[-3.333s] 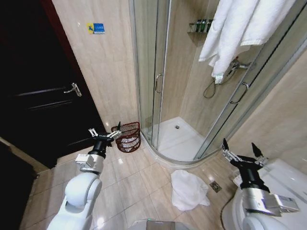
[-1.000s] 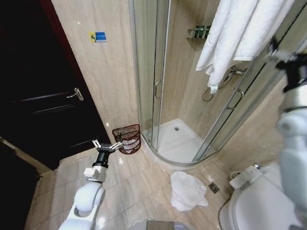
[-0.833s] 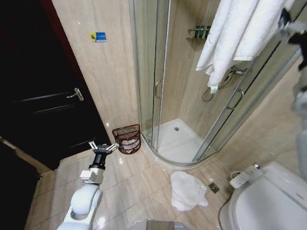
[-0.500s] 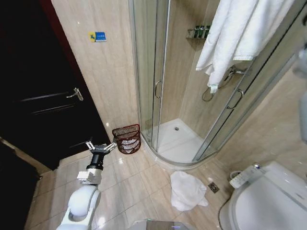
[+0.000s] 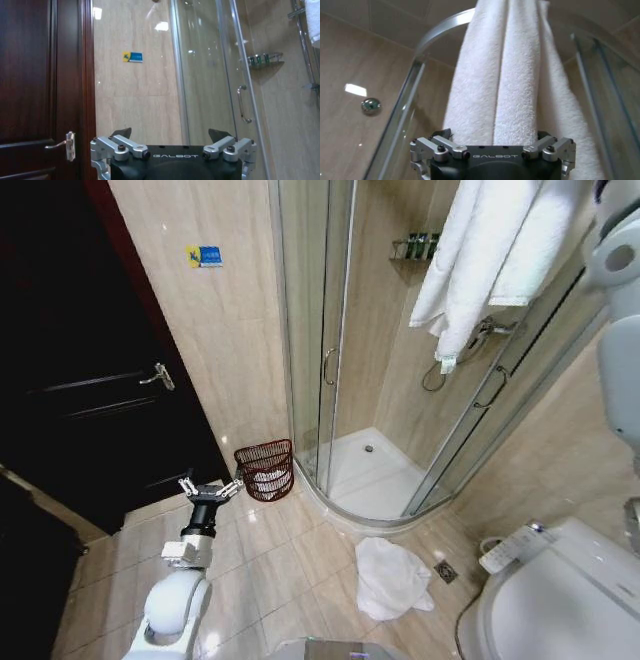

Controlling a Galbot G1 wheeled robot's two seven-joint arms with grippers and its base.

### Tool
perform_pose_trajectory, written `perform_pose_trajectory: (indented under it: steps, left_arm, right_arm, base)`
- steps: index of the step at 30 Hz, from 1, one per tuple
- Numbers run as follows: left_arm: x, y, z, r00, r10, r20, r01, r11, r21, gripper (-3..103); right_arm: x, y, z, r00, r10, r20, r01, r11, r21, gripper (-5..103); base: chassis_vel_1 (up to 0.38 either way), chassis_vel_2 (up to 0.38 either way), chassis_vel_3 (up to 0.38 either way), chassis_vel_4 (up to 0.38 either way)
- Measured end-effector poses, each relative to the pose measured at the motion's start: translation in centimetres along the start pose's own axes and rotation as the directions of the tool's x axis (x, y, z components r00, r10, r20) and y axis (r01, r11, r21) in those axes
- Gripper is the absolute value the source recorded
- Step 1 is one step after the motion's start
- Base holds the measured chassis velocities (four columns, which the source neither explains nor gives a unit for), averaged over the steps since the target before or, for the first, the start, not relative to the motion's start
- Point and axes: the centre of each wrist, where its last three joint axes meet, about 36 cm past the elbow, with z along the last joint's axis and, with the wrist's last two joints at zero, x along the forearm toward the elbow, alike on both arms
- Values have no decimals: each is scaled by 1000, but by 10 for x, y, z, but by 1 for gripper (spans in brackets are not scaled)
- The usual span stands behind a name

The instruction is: Discard the used towel into the hamper.

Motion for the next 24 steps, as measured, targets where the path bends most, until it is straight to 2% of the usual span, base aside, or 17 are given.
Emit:
perform_pose_trajectory:
  steps: [7, 8, 11, 13, 14, 17, 20, 23, 24]
  left_arm:
    - [4, 5, 4, 1000, -12, 3, 12, 1000, -6, 100]
    - [4, 6, 4, 1000, -14, 4, 14, 1000, -8, 100]
    - [2, 8, 4, 1000, -18, 7, 18, 1000, -8, 100]
    - [2, 8, 5, 1000, -19, 7, 19, 1000, -7, 100]
    - [2, 9, 6, 1000, -20, 5, 20, 1000, -6, 100]
    - [3, 10, 9, 1000, -23, 3, 23, 1000, -6, 100]
    - [5, 11, 12, 1000, -25, 1, 25, 1000, -7, 100]
    - [5, 12, 13, 1000, -26, 1, 26, 1000, -7, 100]
    - [5, 12, 14, 1000, -27, 2, 27, 1000, -7, 100]
  right_arm:
    - [-10, 4, 7, 999, 34, -20, -33, 999, 23, 100]
    - [-12, 3, 9, 999, 42, -26, -41, 999, 26, 102]
    - [-16, 1, 13, 998, 51, -32, -50, 998, 34, 88]
    - [-17, 1, 14, 998, 51, -33, -50, 998, 35, 88]
    - [-17, 2, 15, 998, 49, -33, -47, 998, 33, 77]
    - [-18, 3, 15, 999, 43, -31, -42, 999, 28, 71]
    - [-18, 5, 15, 999, 40, -31, -39, 999, 22, 55]
    - [-18, 5, 16, 999, 41, -32, -41, 999, 21, 50]
    - [-18, 4, 17, 999, 43, -33, -42, 999, 20, 44]
  base:
    - [0, 0, 0, 0]
    - [0, 0, 0, 0]
    - [0, 0, 0, 0]
    - [0, 0, 0, 0]
    - [0, 0, 0, 0]
    - [0, 0, 0, 0]
    - [0, 0, 0, 0]
    - [0, 0, 0, 0]
    - [0, 0, 0, 0]
